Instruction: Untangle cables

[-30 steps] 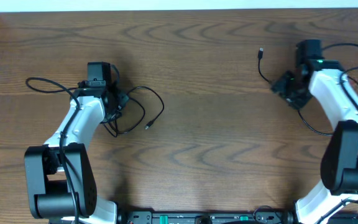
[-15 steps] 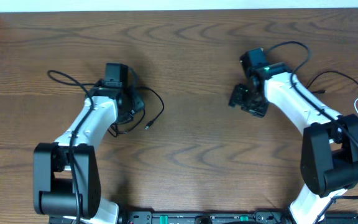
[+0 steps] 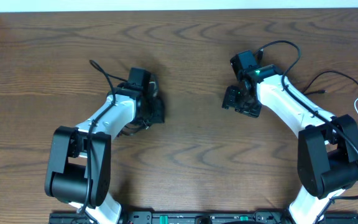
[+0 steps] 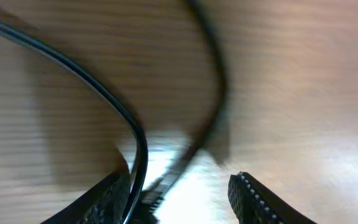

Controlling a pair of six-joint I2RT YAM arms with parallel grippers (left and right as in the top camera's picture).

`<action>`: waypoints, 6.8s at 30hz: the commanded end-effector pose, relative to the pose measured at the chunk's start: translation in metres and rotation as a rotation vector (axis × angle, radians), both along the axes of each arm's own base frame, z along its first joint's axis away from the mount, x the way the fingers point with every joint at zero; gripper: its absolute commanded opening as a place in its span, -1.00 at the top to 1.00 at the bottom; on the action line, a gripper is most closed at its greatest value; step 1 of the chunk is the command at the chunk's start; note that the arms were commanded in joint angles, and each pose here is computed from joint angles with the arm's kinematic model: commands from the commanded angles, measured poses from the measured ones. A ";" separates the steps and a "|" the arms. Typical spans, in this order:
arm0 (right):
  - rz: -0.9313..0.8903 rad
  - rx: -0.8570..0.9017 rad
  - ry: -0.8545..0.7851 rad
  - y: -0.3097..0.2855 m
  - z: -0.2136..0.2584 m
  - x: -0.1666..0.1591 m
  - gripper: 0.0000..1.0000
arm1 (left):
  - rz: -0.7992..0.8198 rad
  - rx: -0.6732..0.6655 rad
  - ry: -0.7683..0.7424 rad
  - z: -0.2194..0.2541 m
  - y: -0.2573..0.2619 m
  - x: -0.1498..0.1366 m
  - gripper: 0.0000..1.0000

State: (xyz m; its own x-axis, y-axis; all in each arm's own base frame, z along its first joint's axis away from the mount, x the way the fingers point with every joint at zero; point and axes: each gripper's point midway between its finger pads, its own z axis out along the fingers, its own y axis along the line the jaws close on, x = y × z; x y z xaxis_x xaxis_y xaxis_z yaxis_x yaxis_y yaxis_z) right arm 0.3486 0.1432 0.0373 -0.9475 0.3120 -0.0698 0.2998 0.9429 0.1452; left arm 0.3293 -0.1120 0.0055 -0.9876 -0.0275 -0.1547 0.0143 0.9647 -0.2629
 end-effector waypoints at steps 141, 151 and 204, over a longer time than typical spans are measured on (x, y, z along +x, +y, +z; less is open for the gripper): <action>0.508 -0.371 -0.273 0.121 -0.049 0.034 0.04 | 0.554 0.187 -0.181 0.108 0.130 0.008 -0.96; 0.688 -0.320 -0.251 0.143 -0.002 0.043 -0.19 | 0.554 0.187 -0.181 0.108 0.130 0.008 -0.96; -0.169 0.079 0.130 0.195 -0.008 -0.034 0.69 | 0.554 0.187 -0.181 0.108 0.130 0.008 -0.96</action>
